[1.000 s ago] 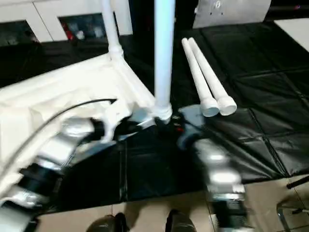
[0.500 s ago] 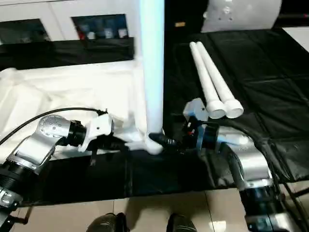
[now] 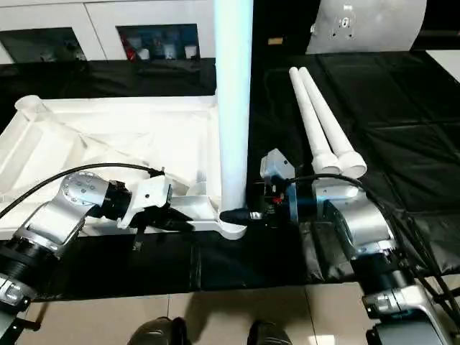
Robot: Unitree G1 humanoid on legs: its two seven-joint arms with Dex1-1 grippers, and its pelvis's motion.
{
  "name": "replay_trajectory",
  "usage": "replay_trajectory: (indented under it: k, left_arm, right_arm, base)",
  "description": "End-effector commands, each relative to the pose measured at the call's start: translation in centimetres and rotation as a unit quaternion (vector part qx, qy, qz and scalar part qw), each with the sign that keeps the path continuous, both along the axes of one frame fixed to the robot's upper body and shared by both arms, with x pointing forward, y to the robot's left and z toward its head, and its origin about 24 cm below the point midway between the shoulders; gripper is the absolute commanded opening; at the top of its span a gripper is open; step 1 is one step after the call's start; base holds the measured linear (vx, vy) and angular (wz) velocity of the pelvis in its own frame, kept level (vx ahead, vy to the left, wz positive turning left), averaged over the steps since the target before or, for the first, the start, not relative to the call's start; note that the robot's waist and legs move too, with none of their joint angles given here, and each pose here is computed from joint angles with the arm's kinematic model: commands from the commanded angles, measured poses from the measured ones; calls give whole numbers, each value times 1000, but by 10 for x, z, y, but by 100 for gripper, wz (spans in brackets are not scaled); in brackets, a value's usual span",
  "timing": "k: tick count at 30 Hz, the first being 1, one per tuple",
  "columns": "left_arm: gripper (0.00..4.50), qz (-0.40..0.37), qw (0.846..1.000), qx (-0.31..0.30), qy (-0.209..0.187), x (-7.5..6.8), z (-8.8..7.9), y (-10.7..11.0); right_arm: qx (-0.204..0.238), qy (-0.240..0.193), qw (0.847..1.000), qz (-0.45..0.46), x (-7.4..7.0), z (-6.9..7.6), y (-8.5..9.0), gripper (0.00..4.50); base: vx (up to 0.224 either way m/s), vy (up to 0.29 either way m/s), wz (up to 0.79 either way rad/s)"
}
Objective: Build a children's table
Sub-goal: Rotate leg to tighten
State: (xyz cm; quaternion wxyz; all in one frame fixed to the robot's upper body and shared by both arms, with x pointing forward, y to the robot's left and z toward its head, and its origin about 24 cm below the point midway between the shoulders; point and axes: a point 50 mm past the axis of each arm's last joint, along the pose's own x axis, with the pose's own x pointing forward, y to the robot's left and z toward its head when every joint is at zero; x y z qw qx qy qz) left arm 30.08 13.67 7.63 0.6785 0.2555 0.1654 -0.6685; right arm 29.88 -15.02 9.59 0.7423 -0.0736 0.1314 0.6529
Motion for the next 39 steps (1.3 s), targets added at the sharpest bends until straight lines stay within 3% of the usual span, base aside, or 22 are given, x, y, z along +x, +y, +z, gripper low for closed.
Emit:
replay_trajectory:
  k: [1, 10, 14, 17, 22, 24, 26, 27, 28, 29, 30, 31, 32, 33, 35, 36, 38, 39]
  left_arm:
    - [0, -23, 1000, 19, 9, -4, -6, -3]
    - [0, -5, 1000, 15, 7, -1, -7, -2]
    - [0, 28, 1000, 4, 12, 3, -7, -3]
    - [0, 68, 997, -31, 21, 6, -4, -12]
    - [0, 109, 992, -62, 11, 11, -1, -31]
    - [0, 142, 987, -72, 5, 16, -1, -45]
    - [0, 154, 985, -73, 2, 17, 0, -50]
    - [0, 172, 982, -81, 3, 20, 1, -57]
    - [0, 205, 975, -91, 1, 25, 4, -67]
    - [0, 221, 970, -96, 1, 27, 6, -71]
    - [0, 221, 970, -96, 1, 27, 6, -71]
    - [0, 236, 967, -99, -2, 30, 8, -75]
    - [0, 269, 957, -111, -7, 34, 12, -83]
    - [0, 276, 954, -113, -8, 36, 13, -85]
    - [0, 281, 953, -114, -9, 36, 14, -87]
    - [0, 285, 952, -115, -12, 37, 15, -88]
    - [0, 282, 952, -118, -14, 36, 16, -90]
    - [0, 272, 955, -118, -13, 34, 16, -89]
  right_arm:
    - [-8, -3, 1000, 11, 0, 0, -1, 233]
    - [-17, 2, 999, 33, -1, -4, 0, 200]
    - [5, 21, 999, 26, -7, -5, 3, 200]
    - [50, 49, 997, -20, -15, -10, 13, 199]
    - [76, 57, 989, -118, -19, -23, 42, 199]
    - [84, 70, 977, -181, -17, -28, 61, 199]
    - [86, 75, 972, -203, -17, -29, 67, 199]
    - [92, 85, 963, -238, -14, -30, 76, 199]
    - [103, 106, 943, -297, -8, -30, 88, 199]
    - [107, 117, 930, -331, -4, -30, 94, 199]
    - [107, 117, 930, -331, -4, -30, 94, 199]
    - [108, 124, 918, -360, 0, -30, 97, 199]
    - [104, 132, 894, -414, 10, -30, 106, 199]
    - [103, 131, 887, -430, 13, -30, 108, 199]
    - [101, 131, 882, -441, 15, -29, 110, 199]
    - [113, 128, 881, -441, 17, -26, 113, 234]
    - [113, 106, 880, -449, 18, -23, 115, 234]
    - [106, 88, 880, -455, 18, -23, 111, 273]
  base:
    - [0, 0, 0]
    - [0, 0, 0]
    - [0, 0, 0]
    - [0, 0, 0]
    - [0, 0, 0]
    - [0, 0, 0]
    - [0, 0, 0]
    - [0, 0, 0]
    - [0, 0, 0]
    - [0, 0, 0]
    - [0, 0, 0]
    - [0, 0, 0]
    - [0, 0, 0]
    - [-36, 50, -6]
    - [-67, 47, -7]
    - [-73, 18, 6]
    - [29, -57, 19]
    - [98, -54, -10]
